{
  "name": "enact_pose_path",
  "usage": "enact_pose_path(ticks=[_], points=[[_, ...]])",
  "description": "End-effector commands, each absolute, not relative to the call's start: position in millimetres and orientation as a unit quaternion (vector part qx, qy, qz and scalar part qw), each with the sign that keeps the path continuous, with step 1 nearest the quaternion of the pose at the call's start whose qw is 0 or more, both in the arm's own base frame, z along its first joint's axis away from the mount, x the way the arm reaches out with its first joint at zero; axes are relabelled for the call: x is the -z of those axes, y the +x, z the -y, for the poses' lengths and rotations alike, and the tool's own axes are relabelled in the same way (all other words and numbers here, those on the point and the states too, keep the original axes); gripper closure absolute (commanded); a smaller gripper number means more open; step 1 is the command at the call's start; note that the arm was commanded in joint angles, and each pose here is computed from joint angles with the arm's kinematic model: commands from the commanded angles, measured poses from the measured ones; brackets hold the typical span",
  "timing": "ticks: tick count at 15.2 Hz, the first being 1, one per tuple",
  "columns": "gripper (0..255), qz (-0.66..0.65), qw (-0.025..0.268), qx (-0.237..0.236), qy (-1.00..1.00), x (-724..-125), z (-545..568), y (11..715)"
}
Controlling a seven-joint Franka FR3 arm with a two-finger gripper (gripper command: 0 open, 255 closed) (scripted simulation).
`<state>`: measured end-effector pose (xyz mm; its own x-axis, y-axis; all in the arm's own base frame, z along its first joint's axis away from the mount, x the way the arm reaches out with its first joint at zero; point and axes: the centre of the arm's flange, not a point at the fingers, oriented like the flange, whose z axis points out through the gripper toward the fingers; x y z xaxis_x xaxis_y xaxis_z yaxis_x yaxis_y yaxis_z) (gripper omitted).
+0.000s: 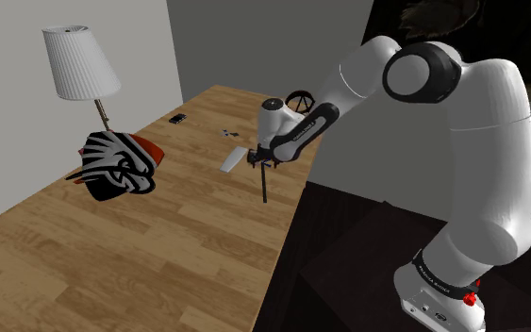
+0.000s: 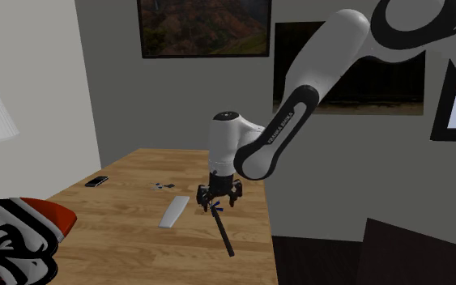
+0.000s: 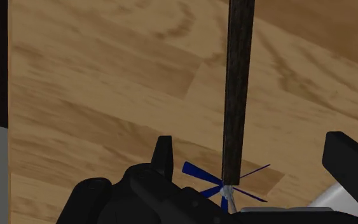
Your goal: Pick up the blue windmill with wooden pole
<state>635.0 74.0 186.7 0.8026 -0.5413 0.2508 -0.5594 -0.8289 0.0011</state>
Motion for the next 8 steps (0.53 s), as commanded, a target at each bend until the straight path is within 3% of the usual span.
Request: enact_pose_path(ticks=[1, 8], points=[[0, 0.294, 0.038, -0.122, 0.947, -175.6, -73.6, 638.2], [0, 0.294, 0.038, -0.122, 0.947, -140.9, -73.6, 638.2]])
